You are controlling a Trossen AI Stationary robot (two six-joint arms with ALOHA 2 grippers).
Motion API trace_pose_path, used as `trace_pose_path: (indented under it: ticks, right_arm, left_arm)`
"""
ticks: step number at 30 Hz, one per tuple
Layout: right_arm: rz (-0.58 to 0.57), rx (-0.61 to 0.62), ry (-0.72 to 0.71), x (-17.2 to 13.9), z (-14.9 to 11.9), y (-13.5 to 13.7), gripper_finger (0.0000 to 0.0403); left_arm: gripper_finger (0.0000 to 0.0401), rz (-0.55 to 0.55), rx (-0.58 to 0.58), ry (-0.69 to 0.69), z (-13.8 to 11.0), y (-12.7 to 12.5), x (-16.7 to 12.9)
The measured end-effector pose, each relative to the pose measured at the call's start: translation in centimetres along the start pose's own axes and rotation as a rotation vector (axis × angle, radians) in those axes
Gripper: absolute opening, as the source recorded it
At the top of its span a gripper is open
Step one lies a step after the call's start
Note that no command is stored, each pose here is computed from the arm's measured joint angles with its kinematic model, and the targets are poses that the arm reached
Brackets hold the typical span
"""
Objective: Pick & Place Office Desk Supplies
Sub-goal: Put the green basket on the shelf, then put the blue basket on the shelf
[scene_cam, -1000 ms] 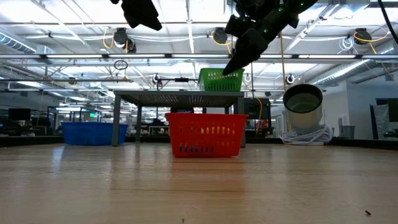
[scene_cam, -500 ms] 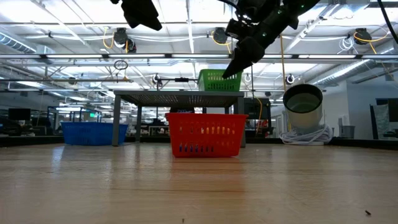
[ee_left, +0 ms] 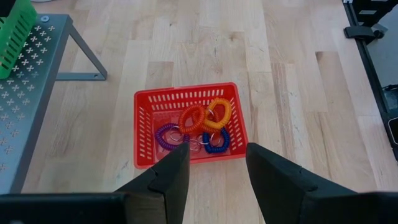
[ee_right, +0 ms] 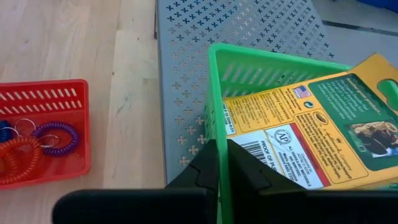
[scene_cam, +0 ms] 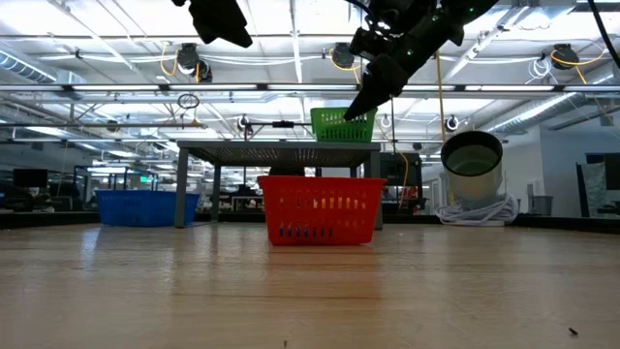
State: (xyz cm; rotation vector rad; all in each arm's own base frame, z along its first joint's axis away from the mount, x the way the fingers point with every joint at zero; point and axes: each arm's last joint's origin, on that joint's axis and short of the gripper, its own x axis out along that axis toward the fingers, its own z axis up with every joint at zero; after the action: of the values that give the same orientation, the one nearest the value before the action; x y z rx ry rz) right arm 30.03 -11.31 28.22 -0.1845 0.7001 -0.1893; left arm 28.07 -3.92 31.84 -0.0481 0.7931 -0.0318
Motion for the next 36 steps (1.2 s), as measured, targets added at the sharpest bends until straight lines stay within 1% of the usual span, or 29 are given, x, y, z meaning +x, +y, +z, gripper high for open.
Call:
trace_pose_path:
  ticks: [8,16,25,29,36]
  right_arm:
    - [0.002,-0.004,0.000,0.0,0.0,0.0,0.0006]
    - [0.008,0.007,0.008,0.0,-0.1,0.1,0.0038]
    - [0.007,0.006,0.002,0.0,0.0,0.1,0.0065]
    - [-0.002,-0.007,-0.023,0.0,0.2,0.0,0.0086]
    - [-0.001,-0.042,-0.075,-0.5,1.0,0.6,0.0141]
  left_arm:
    - [0.0166,0.000,0.000,0.000,0.0,0.0,0.0]
    - [0.0166,0.000,-0.001,0.000,0.0,0.0,0.0]
    - [0.0166,0.000,-0.001,0.000,0.0,0.0,0.0]
    - [0.0166,0.000,-0.001,0.000,0.0,0.0,0.0]
    - [0.0166,-0.001,-0.002,-0.003,0.0,0.0,0.0]
